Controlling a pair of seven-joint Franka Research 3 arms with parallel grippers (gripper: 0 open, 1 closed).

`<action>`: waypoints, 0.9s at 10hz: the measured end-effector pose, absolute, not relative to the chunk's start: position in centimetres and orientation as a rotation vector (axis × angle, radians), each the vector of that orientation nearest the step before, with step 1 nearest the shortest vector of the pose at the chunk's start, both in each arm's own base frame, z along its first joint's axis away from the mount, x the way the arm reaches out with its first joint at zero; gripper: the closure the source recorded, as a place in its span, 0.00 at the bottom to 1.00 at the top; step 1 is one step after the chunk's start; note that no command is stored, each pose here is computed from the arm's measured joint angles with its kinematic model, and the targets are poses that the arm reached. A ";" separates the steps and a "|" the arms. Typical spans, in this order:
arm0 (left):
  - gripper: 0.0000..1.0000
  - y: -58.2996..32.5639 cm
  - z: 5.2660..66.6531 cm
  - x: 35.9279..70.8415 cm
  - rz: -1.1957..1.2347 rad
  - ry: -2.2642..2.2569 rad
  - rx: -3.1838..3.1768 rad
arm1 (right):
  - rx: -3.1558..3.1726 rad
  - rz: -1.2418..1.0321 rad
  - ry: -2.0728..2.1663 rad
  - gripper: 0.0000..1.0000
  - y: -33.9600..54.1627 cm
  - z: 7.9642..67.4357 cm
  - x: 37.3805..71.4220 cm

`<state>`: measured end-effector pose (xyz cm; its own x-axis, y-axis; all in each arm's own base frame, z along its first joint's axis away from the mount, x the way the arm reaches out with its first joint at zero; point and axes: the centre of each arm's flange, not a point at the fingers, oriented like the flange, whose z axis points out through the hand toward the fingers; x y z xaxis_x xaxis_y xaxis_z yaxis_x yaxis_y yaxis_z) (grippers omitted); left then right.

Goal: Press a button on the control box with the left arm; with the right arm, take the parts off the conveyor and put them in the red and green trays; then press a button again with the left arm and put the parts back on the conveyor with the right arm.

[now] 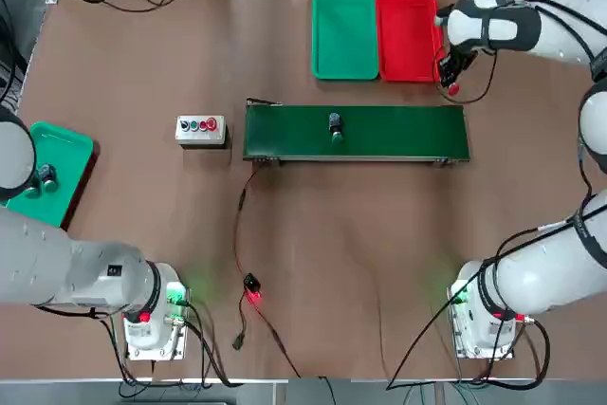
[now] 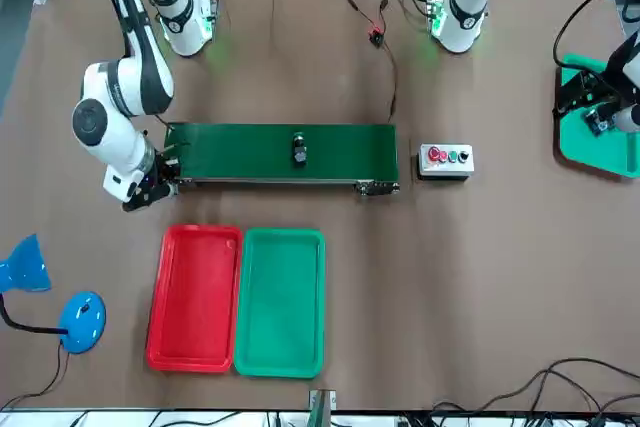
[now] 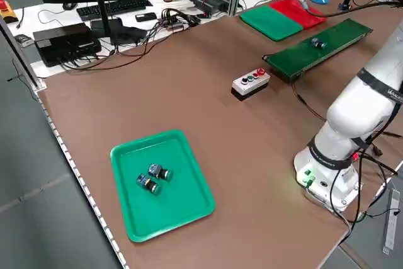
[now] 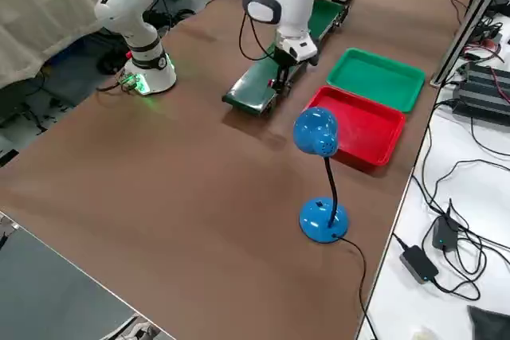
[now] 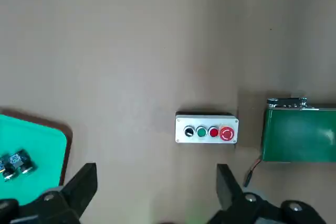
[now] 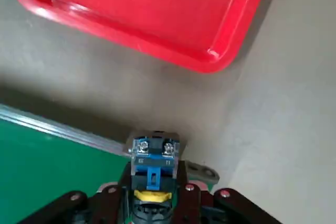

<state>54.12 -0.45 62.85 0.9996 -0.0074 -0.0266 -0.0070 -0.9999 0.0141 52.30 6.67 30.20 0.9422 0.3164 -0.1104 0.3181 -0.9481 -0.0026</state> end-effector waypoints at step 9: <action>0.00 -0.5 62.8 54.1 -0.042 -0.012 3.127 | 3.071 -0.104 0.611 0.67 9.3 28.1 47.4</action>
